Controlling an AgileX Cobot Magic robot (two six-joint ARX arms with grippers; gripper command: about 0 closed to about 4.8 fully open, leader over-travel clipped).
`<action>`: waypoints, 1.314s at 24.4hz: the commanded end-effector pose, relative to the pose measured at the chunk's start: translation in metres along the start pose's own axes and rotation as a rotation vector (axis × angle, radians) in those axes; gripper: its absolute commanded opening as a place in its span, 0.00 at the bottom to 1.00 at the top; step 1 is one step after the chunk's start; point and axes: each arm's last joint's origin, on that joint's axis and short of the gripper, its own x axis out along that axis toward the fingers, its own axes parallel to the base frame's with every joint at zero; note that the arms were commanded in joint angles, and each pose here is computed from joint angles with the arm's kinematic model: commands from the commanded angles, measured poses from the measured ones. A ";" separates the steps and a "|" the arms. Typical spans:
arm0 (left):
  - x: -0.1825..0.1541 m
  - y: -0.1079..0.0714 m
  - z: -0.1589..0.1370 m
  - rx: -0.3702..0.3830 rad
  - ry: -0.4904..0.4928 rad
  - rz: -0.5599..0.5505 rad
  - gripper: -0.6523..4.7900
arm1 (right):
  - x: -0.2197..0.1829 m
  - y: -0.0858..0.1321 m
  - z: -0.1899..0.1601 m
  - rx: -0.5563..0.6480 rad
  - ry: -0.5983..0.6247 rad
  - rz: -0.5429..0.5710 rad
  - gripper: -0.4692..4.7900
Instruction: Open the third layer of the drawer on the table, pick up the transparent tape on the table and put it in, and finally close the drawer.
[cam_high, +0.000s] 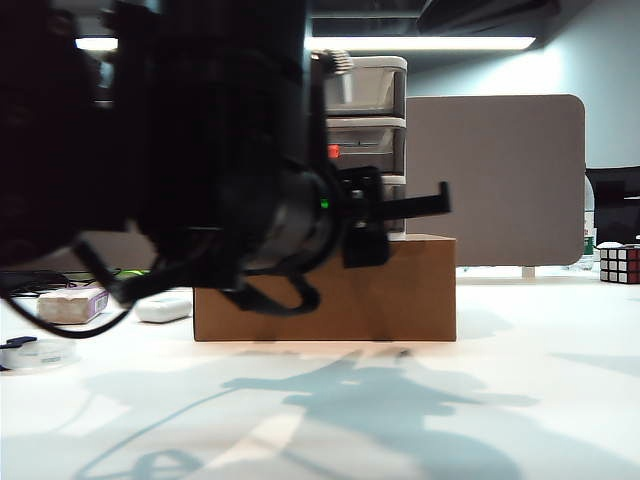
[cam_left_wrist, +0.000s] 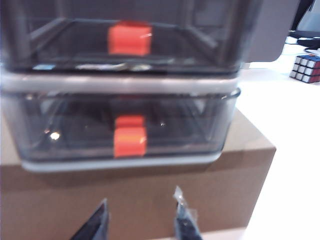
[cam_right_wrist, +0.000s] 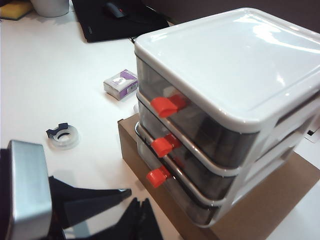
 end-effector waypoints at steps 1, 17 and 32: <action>0.006 -0.007 0.008 0.036 -0.044 0.023 0.42 | 0.002 -0.003 0.015 -0.018 -0.044 -0.003 0.08; 0.027 0.002 0.015 0.025 -0.064 0.017 0.41 | 0.018 -0.010 0.026 -0.056 -0.097 -0.008 0.08; 0.039 0.009 0.016 0.031 -0.064 -0.030 0.40 | 0.027 -0.011 0.020 -0.045 -0.062 0.020 0.08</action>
